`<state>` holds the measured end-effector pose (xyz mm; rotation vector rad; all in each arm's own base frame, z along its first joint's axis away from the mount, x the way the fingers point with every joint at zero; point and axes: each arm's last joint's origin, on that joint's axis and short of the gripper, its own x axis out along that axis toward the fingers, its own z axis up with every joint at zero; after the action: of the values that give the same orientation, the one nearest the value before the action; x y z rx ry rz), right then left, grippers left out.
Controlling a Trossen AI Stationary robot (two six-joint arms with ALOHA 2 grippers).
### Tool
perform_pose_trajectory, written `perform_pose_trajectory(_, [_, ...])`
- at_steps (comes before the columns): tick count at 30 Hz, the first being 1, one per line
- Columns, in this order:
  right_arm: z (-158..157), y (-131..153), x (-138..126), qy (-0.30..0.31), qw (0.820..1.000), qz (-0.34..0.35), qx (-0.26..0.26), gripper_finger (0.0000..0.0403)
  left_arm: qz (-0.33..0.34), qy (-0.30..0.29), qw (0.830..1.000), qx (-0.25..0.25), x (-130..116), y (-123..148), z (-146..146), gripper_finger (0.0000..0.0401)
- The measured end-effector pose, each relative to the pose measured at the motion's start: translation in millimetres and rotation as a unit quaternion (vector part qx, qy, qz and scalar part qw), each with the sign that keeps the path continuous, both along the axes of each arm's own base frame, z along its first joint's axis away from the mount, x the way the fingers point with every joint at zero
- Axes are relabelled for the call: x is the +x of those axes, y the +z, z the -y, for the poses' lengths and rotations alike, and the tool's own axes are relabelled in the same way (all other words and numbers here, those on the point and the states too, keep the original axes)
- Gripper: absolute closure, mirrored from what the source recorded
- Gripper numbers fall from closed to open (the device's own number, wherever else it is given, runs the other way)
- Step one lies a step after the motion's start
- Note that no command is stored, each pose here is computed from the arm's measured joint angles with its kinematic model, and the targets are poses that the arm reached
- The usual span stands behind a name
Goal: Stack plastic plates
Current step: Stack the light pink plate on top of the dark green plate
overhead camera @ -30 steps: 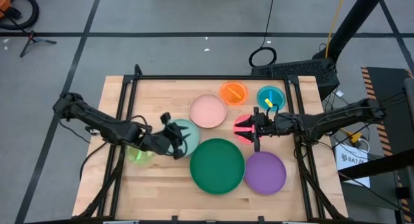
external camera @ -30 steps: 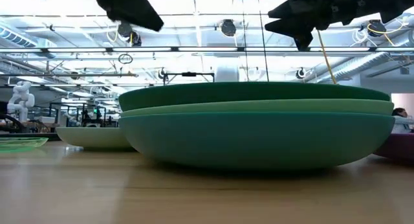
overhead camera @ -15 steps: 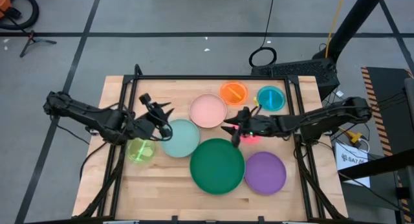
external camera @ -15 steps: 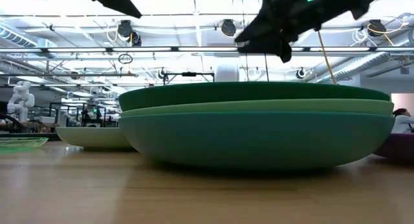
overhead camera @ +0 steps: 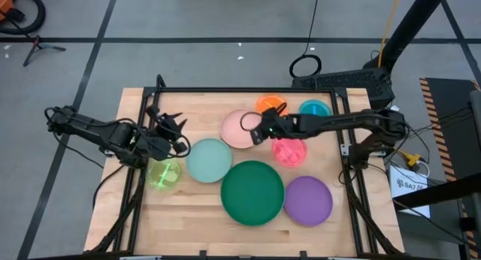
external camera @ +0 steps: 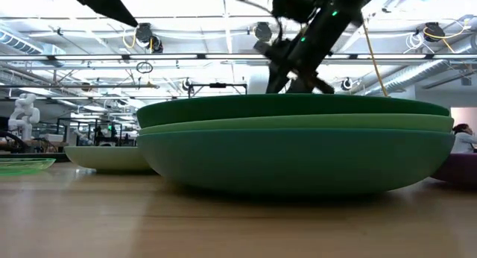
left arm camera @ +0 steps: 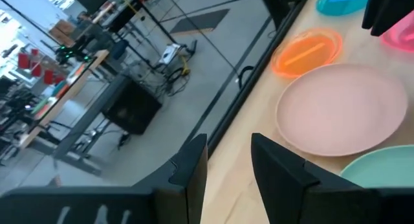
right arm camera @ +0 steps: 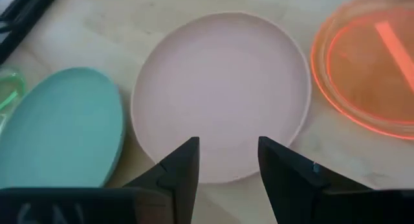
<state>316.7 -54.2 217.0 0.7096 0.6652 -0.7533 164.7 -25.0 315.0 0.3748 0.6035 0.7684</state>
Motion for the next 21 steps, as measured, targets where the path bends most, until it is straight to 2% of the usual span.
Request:
perform_pose_trajectory(4, [18.9, -7.2, 7.9, -0.01, 0.999, -0.004, 0.035, 0.0252, -0.013, 0.005, 1.0, 0.005, -2.5, -2.0, -0.9, 0.0274])
perform_pose_trajectory(11, [48.8, -18.4, 7.9, -0.054, 0.996, -0.054, 0.052, 0.0252, -0.02, 0.009, 1.0, 0.019, -3.1, -1.8, -1.4, 0.0274])
perform_pose_trajectory(17, [62.8, -31.4, 3.2, -0.076, 0.991, -0.086, 0.064, 0.0252, -0.021, 0.009, 1.0, 0.019, -3.1, -1.8, -1.5, 0.0274])
perform_pose_trajectory(21, [63.7, -43.3, 8.1, -0.068, 0.99, -0.089, 0.088, 0.0252, -0.021, 0.009, 1.0, 0.02, -3.0, -1.8, -1.5, 0.0274])
